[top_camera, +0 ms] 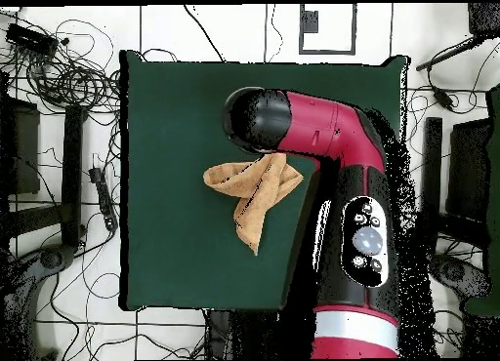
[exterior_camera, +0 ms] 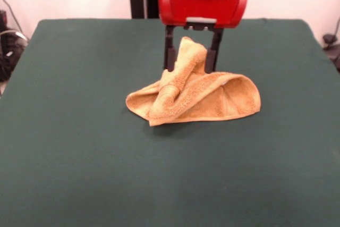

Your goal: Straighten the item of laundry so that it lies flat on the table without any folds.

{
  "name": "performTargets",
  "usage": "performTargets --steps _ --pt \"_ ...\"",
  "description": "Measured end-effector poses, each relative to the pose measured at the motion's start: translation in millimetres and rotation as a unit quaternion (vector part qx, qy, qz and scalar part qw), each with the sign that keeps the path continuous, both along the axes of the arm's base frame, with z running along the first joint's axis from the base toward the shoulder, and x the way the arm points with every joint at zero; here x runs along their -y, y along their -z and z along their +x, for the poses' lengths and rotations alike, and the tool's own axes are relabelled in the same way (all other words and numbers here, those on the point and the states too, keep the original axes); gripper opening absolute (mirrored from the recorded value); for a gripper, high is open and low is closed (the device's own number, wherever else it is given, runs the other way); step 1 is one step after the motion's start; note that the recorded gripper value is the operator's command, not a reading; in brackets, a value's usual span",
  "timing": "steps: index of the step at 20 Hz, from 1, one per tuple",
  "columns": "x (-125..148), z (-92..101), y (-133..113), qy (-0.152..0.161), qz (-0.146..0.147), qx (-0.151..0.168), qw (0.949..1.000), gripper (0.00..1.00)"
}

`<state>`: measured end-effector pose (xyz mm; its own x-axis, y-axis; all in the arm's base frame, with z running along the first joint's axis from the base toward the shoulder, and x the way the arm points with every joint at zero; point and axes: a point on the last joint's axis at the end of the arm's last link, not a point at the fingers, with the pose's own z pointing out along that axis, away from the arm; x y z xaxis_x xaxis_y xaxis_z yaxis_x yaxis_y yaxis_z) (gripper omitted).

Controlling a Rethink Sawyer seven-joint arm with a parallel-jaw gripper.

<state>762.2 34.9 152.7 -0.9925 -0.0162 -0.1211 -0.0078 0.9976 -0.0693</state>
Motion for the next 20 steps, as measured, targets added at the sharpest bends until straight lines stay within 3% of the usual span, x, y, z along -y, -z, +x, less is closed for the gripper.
performTargets --steps 9,20 --pt "41.4 0.1 10.9 0.026 0.0 -0.006 0.9996 1.0" --pt "42.0 -2.2 28.0 0.025 -0.001 -0.017 0.9996 1.0"
